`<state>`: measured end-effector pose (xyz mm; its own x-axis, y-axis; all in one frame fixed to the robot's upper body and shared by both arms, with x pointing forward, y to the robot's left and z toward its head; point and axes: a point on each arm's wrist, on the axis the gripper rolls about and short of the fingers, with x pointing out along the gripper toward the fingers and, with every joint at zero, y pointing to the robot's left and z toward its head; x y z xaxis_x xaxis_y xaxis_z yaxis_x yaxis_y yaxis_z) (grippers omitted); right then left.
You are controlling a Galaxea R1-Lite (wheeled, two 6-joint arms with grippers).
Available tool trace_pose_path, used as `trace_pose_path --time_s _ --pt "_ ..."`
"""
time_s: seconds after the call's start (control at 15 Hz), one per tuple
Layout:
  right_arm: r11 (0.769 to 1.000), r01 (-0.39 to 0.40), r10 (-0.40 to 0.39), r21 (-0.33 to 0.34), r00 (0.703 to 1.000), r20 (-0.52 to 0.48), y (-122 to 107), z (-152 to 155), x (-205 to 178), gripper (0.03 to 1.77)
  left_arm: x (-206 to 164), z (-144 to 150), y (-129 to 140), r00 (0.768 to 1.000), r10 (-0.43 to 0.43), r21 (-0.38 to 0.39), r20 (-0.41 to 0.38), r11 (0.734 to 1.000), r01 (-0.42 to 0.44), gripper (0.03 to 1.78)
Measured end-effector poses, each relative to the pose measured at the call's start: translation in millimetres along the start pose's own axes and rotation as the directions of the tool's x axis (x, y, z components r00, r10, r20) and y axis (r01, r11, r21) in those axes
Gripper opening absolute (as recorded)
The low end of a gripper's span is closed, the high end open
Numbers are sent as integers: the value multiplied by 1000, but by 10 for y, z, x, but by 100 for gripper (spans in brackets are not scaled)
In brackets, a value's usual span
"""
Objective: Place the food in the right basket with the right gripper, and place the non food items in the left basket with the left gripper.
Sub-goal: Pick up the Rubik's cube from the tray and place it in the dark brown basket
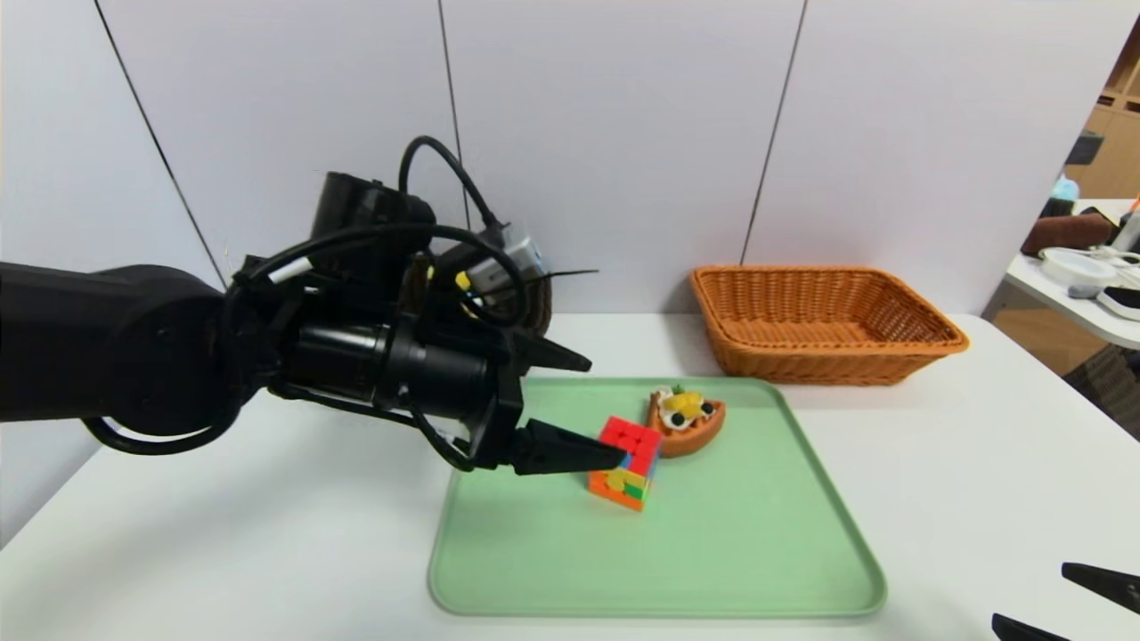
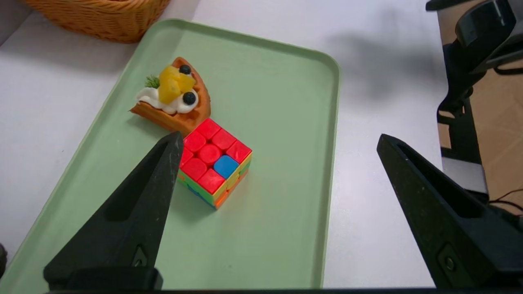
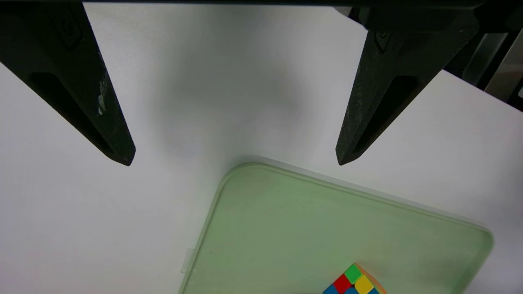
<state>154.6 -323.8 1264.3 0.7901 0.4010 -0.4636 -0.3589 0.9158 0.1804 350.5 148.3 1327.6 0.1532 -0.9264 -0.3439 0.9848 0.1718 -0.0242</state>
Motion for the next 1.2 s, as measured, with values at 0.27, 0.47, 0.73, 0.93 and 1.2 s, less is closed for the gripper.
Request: trace_pose_path --time_s 0.27,0.47,0.73,0.93,1.2 --pt "1000 2 -2 0 1000 0 2 -18 -7 170 226 -182 104 993 -121 104 -13 987 122 169" --pt "1000 3 -3 0 1000 -2 5 -42 -18 170 381 -267 215 990 -135 154 -32 978 138 169" --pt "1000 3 -3 2 1000 -5 6 -71 -21 170 563 -367 370 989 -141 191 -48 970 148 169" --pt "1000 4 -4 5 1000 -9 3 -96 -17 170 691 -440 473 988 -147 233 -58 960 156 169" --pt "1000 5 -4 10 1000 -23 -1 -165 -8 170 779 -504 590 987 -147 277 -64 948 159 169"
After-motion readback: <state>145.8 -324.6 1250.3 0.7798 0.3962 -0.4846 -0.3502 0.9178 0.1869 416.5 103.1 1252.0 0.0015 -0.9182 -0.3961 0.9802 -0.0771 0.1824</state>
